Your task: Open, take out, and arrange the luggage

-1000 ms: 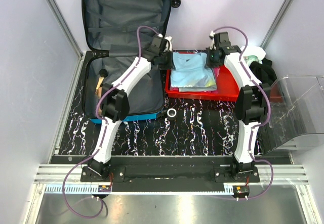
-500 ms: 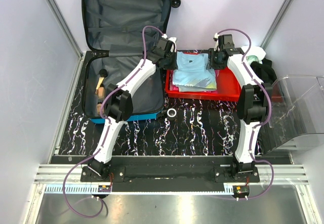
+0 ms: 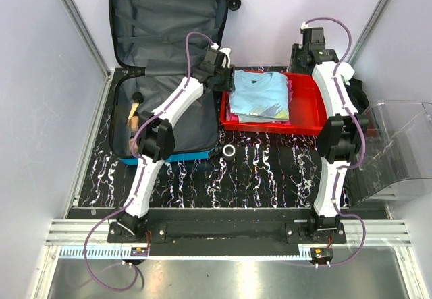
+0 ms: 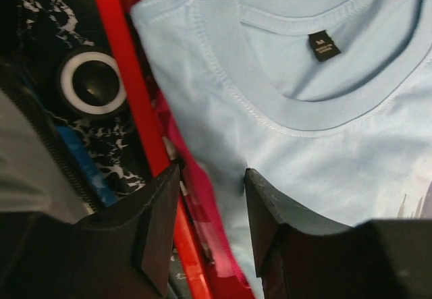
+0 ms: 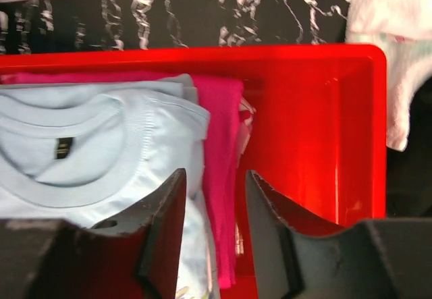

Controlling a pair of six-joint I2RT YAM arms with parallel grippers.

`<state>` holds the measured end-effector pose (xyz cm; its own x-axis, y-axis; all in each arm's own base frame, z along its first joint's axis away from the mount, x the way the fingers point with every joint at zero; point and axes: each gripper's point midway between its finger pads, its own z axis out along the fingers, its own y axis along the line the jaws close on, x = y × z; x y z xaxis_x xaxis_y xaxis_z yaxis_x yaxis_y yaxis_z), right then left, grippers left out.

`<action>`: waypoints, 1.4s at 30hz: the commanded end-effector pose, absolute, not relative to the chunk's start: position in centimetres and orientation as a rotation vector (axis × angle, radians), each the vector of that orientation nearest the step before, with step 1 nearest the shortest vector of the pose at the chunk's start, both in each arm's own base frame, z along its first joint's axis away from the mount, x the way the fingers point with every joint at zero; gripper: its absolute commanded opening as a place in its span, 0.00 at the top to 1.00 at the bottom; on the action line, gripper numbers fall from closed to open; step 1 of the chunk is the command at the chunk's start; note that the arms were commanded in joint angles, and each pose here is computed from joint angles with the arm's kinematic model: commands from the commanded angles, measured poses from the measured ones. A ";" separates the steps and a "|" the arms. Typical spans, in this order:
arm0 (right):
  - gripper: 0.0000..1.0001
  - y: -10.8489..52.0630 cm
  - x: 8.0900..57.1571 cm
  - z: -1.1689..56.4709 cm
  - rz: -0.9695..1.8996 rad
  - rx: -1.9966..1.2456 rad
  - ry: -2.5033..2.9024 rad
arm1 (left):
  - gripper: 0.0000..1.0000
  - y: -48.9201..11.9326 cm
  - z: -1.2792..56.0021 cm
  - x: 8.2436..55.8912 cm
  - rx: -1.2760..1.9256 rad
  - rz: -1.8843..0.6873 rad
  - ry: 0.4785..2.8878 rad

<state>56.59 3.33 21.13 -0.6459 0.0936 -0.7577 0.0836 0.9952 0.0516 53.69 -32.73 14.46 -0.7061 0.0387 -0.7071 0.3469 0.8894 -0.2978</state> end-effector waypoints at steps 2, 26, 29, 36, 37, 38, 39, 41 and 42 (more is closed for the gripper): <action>0.67 8.2 56.1 21.9 0.171 0.001 2.273 | 0.54 -32.6 21.2 52.9 0.326 -0.620 2.190; 0.22 -0.6 50.8 30.8 -0.364 0.155 2.216 | 0.47 -27.3 22.0 53.2 0.327 -0.491 2.204; 0.16 -5.2 47.1 33.6 -0.599 0.254 2.180 | 0.46 -26.2 22.0 53.1 0.314 -0.472 2.214; 0.00 -12.6 39.9 37.2 -0.967 0.611 2.060 | 0.46 -24.4 22.7 52.5 0.272 -0.511 2.226; 0.00 -12.8 39.6 37.2 -0.964 0.631 2.053 | 0.46 -24.0 23.0 52.5 0.262 -0.517 2.224; 0.00 -12.8 39.3 37.7 -0.922 0.686 2.018 | 0.46 -23.9 23.1 52.5 0.261 -0.517 2.224; 0.01 -12.4 39.4 37.6 -0.855 0.715 2.012 | 0.46 -23.7 23.3 52.3 0.258 -0.518 2.225; 0.00 -13.2 38.7 37.6 -0.774 0.839 1.958 | 0.46 -23.3 23.4 52.2 0.253 -0.525 2.228; 0.00 -14.1 38.0 38.0 -0.843 0.885 1.905 | 0.46 -23.1 23.5 52.2 0.246 -0.527 2.229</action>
